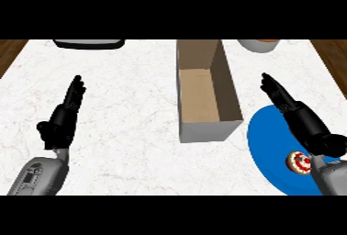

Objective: Pick the cupcake from the plate and place it in the cardboard box

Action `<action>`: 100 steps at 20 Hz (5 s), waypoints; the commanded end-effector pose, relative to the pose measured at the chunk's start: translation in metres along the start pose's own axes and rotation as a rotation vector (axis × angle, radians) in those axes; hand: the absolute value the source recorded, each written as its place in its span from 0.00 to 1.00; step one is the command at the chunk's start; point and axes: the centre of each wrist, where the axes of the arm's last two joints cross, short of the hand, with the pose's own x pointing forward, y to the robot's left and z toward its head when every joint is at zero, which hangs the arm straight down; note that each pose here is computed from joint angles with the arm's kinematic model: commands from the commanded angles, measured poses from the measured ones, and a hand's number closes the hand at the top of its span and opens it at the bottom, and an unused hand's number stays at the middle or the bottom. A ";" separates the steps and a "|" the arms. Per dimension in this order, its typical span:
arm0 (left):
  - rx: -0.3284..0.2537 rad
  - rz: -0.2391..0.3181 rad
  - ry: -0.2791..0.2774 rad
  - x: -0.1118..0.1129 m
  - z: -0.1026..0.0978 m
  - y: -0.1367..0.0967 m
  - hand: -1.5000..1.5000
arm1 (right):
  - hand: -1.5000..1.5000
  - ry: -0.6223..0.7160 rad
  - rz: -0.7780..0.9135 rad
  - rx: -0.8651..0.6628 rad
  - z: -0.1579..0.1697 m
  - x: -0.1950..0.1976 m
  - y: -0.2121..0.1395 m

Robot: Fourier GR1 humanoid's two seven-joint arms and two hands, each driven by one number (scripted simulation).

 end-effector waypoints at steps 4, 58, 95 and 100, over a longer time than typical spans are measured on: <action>0.040 -0.106 0.111 -0.014 0.023 0.017 0.50 | 0.00 -0.190 -0.061 -0.369 -0.004 0.041 -0.059; 0.005 -0.135 0.219 0.013 0.062 0.015 0.50 | 0.00 0.911 0.652 -0.071 0.090 0.064 -0.043; -0.008 -0.124 0.229 0.014 0.052 0.009 0.50 | 1.00 0.843 0.847 -0.160 0.089 -0.009 -0.017; 0.002 -0.140 0.231 0.007 0.062 0.024 0.50 | 1.00 0.896 0.885 -0.267 0.086 0.002 0.017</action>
